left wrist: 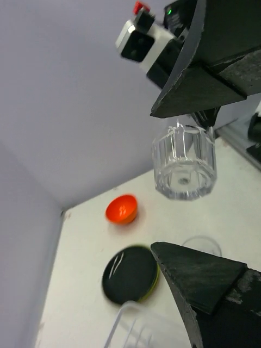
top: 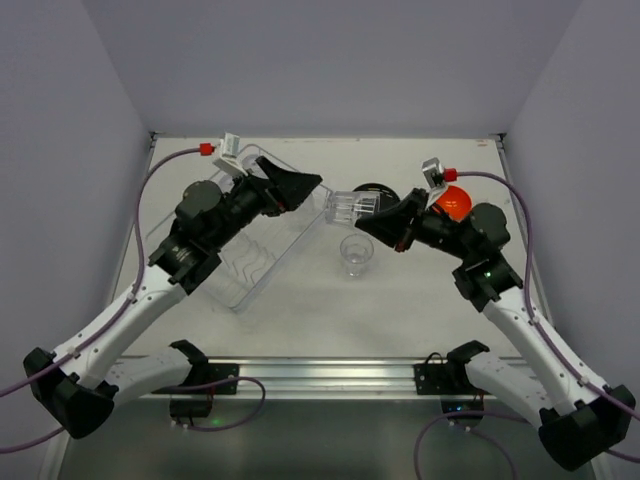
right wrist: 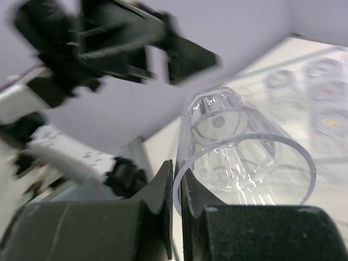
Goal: Unload the mixed dishes from the dish rack
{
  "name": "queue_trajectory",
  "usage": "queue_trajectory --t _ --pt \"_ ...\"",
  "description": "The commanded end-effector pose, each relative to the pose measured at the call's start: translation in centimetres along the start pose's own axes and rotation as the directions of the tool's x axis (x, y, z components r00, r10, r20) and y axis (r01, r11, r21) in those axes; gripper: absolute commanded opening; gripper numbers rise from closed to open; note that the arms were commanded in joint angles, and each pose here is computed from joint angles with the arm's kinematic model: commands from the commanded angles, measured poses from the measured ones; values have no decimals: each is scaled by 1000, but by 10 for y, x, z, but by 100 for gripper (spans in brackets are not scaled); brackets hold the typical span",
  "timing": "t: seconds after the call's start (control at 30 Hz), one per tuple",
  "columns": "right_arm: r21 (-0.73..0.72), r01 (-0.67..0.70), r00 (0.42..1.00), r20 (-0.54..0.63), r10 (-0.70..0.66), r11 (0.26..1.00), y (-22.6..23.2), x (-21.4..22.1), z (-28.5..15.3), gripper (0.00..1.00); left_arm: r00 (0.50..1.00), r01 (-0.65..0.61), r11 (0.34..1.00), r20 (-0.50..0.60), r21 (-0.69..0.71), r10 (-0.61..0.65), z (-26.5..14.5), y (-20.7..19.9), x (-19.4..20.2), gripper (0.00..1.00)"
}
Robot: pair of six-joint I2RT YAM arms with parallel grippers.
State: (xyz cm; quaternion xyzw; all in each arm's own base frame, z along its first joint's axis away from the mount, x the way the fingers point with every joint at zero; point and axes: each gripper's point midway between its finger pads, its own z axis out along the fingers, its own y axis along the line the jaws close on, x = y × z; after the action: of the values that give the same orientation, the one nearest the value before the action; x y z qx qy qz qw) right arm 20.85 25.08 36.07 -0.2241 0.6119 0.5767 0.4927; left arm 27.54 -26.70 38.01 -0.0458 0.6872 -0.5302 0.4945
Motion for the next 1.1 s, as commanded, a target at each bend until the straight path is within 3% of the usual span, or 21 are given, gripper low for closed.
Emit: queue_trajectory --t 0.0,0.03,0.07,0.1,0.13,0.2,0.37,0.57,0.67,0.73,1.07 --pt "462 70 997 -65 -44 884 -63 9 -43 0 962 -193 925 124 -327 244 -33 42 -48 100" --pt "511 90 995 -75 -60 855 -64 8 -54 0 952 -206 917 145 -343 268 -47 39 -56 100" --pt "606 73 990 -140 16 792 -77 28 -74 0 938 -248 897 140 -365 316 -54 40 -60 100" --pt "712 88 992 -129 6 697 -88 17 -92 0 927 -264 886 154 -382 343 -65 38 -67 100" --pt "786 98 977 -193 91 611 -100 38 -113 0 924 -291 865 113 -408 364 -71 45 -63 100" --pt "884 126 973 -198 115 450 -115 34 -140 0 915 -355 820 12 -449 403 -79 56 -54 100" --pt "919 220 902 -319 289 327 -150 65 -149 0 878 -471 743 -168 -475 449 -82 74 -40 100" --pt "890 339 777 -448 441 306 -191 88 -135 0 829 -555 670 -259 -493 496 -108 81 -39 100" --pt "880 379 765 -473 437 287 -208 88 -131 0 799 -593 601 -303 -536 519 -122 109 -30 100" --pt "871 379 750 -488 447 314 -218 99 -124 0 793 -600 572 -324 -559 516 -129 131 -18 100" --pt "846 359 691 -524 497 393 -232 140 -99 0 789 -589 521 -298 -618 538 -134 156 -15 100"
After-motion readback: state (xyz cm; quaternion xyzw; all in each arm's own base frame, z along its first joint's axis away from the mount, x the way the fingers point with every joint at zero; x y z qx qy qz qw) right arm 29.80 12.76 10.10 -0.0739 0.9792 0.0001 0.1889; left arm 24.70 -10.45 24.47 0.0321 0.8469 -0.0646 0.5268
